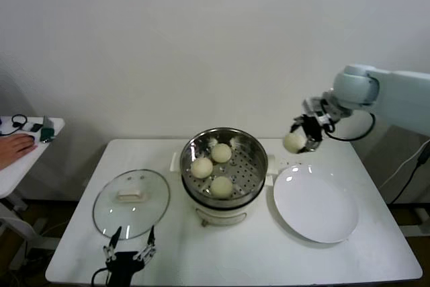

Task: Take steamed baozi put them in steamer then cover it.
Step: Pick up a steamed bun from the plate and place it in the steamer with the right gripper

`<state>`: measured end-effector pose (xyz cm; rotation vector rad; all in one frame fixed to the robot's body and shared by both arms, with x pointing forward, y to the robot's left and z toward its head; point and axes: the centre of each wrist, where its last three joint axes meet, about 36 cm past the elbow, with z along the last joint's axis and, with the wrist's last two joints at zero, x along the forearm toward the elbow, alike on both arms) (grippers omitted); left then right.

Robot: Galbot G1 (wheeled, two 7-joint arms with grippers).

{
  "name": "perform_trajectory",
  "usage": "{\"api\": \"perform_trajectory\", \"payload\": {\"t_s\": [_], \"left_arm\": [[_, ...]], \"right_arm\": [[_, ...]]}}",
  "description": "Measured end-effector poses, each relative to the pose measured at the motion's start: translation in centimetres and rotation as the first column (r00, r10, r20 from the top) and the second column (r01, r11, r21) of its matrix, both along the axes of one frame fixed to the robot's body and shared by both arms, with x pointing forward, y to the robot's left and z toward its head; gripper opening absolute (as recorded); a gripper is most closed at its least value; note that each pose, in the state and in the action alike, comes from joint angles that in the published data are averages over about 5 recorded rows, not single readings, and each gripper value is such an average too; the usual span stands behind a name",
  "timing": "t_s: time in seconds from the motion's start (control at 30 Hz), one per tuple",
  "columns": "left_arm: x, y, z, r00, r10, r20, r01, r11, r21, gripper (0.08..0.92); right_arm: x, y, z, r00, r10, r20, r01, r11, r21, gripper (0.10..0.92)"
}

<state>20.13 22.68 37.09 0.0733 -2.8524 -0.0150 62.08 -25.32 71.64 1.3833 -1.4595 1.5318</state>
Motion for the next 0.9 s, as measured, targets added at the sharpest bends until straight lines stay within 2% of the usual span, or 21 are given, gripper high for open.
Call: {"api": "perform_trajectory", "payload": {"t_s": [0.17,0.4,0.9], "left_arm": [[0.0,0.1,0.0,1.0,0.002,0.002,-0.002,1.0,-0.002,0.823],[-0.1,0.5,0.0,1.0,0.007,0.003,-0.007,1.0,0.006,0.823],[0.0,0.7,-0.2,0.9999,0.011,0.002,-0.011,1.0,0.009,0.823]], "right_arm": [[-0.5,5.2,0.2,0.999,0.04,-0.008,-0.04,0.999,0.004,0.696],[-0.5,10.3,-3.4,0.996,0.076,-0.05,-0.078,0.996,-0.037,0.696],[1.2,12.8,-11.0,0.994,0.079,-0.075,-0.089,0.987,-0.134,0.696]]}}
